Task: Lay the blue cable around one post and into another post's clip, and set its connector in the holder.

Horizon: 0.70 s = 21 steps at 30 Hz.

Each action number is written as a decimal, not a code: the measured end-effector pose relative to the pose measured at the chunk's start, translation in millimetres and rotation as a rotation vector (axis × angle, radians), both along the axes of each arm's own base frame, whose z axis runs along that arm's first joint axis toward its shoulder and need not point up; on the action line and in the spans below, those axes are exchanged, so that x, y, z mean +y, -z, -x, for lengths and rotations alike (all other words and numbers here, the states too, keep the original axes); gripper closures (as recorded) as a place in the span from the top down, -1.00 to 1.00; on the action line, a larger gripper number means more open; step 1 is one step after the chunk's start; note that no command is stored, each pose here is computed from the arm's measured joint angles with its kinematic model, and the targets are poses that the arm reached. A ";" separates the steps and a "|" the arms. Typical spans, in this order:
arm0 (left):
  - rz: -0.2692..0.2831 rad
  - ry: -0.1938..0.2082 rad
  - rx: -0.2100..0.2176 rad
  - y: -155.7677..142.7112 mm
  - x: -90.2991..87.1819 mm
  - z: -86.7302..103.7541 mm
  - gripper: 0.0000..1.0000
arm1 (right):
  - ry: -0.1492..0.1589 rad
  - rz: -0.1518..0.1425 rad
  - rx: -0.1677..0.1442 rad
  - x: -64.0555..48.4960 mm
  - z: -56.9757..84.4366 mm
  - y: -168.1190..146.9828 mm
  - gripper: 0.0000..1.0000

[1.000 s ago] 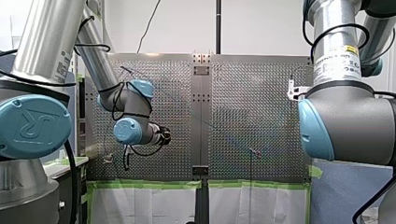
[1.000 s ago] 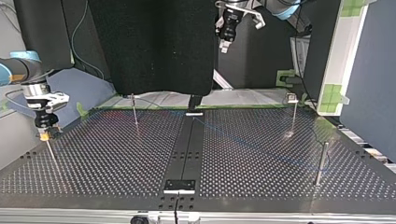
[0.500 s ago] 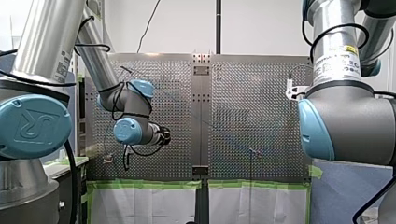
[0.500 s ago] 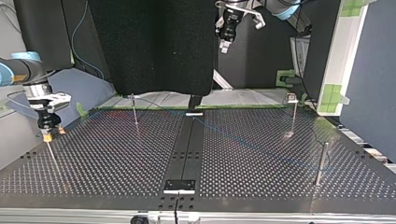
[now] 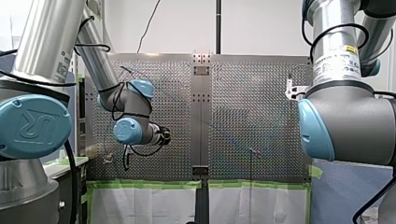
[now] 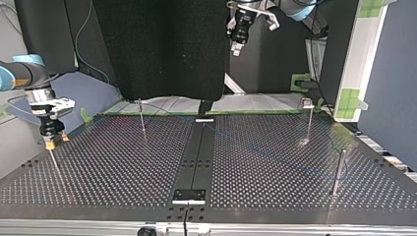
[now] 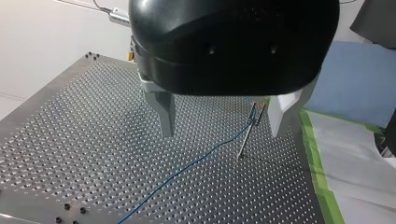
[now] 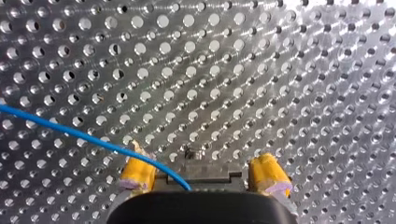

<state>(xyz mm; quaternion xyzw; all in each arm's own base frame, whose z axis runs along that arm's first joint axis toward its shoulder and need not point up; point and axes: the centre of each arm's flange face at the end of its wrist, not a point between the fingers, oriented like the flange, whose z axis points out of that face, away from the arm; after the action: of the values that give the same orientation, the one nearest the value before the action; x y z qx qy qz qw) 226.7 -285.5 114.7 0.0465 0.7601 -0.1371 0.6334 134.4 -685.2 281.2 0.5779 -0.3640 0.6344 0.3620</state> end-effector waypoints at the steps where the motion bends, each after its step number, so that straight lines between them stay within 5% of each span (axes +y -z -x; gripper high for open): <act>1: 0.000 0.000 0.000 0.0 0.0 0.0 1.00 | 0.003 0.000 0.000 -0.1 0.2 0.0 0.98; 21: 0.000 -0.001 -0.001 -0.1 0.1 -0.1 1.00 | 0.057 -0.016 -0.003 -0.8 4.7 1.6 0.98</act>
<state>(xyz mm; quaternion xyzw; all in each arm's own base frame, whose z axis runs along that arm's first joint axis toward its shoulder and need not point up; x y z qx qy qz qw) 226.8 -285.4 114.7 0.0461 0.7600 -0.1369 0.6337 129.7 -686.0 279.6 0.5694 -0.3861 0.6216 0.3746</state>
